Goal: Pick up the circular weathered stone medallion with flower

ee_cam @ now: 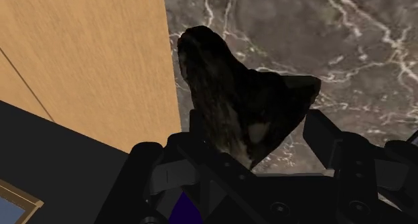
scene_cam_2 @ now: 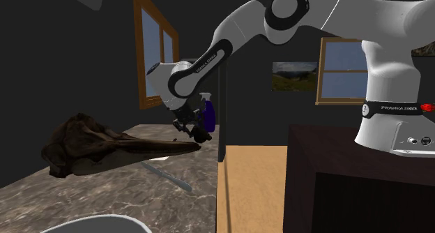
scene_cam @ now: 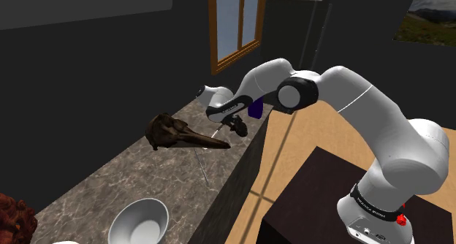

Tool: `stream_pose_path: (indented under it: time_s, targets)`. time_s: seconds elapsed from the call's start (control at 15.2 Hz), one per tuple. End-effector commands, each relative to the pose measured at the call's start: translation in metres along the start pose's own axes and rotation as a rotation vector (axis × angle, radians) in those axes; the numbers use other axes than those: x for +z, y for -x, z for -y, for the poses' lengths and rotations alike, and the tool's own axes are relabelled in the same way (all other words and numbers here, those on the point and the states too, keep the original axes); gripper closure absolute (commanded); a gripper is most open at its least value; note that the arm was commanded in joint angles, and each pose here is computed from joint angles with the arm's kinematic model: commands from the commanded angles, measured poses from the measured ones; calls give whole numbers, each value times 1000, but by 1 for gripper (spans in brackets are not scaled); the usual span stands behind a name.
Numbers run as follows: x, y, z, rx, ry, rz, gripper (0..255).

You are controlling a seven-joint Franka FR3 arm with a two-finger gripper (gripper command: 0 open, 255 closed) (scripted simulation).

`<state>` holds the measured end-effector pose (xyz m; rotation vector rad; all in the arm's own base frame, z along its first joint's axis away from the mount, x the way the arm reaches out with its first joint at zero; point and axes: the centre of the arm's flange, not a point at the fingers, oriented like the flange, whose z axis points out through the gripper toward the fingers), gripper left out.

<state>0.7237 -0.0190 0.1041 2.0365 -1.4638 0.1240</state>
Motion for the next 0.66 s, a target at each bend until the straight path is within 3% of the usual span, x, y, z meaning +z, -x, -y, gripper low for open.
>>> stream_pose_path:
  time_s: [0.0,0.59]
  targets:
    - [-8,-4,-3,0,0,0,255]
    - [-39,-20,-19,0,0,0,255]
